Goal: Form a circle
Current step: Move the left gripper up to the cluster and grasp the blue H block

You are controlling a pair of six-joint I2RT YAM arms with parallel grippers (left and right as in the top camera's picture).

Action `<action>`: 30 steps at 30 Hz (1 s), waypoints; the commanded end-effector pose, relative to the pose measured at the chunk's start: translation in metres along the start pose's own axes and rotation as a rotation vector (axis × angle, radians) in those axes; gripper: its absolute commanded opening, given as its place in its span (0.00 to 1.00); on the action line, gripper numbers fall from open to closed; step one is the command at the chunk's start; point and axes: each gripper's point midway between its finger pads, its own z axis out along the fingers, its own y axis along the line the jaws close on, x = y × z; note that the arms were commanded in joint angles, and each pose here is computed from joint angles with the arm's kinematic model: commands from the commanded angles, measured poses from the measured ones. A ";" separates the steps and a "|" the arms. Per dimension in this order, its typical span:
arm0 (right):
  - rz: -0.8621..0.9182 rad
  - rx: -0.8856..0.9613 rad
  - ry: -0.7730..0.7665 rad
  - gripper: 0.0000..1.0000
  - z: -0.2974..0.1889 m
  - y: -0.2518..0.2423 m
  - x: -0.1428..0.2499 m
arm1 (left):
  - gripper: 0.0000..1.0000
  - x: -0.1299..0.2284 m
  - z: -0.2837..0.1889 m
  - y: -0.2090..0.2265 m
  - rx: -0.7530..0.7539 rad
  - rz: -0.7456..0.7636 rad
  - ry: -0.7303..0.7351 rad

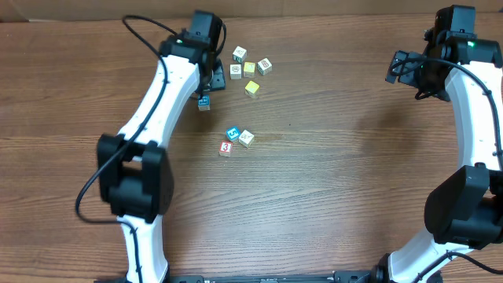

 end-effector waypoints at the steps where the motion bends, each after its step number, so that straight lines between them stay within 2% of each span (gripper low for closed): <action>1: 0.008 -0.005 -0.024 1.00 -0.007 -0.001 -0.005 | 0.62 0.006 0.031 0.007 -0.037 0.009 0.040; 7: 0.008 -0.005 -0.024 1.00 -0.007 -0.001 -0.005 | 0.61 0.017 0.060 0.012 -0.063 0.011 0.093; 12: 0.008 -0.005 -0.023 1.00 -0.007 -0.001 -0.005 | 0.45 0.018 0.063 0.011 -0.059 0.011 0.100; 14: 0.008 -0.005 -0.023 1.00 -0.007 -0.001 -0.005 | 0.41 0.018 0.063 0.011 -0.059 0.011 0.099; 19: 0.008 -0.005 -0.024 1.00 -0.007 -0.001 -0.005 | 0.45 0.023 0.062 0.012 -0.067 0.017 0.119; 30: 0.008 -0.005 -0.024 1.00 -0.007 -0.001 -0.005 | 0.45 0.029 0.070 0.014 -0.081 0.029 0.135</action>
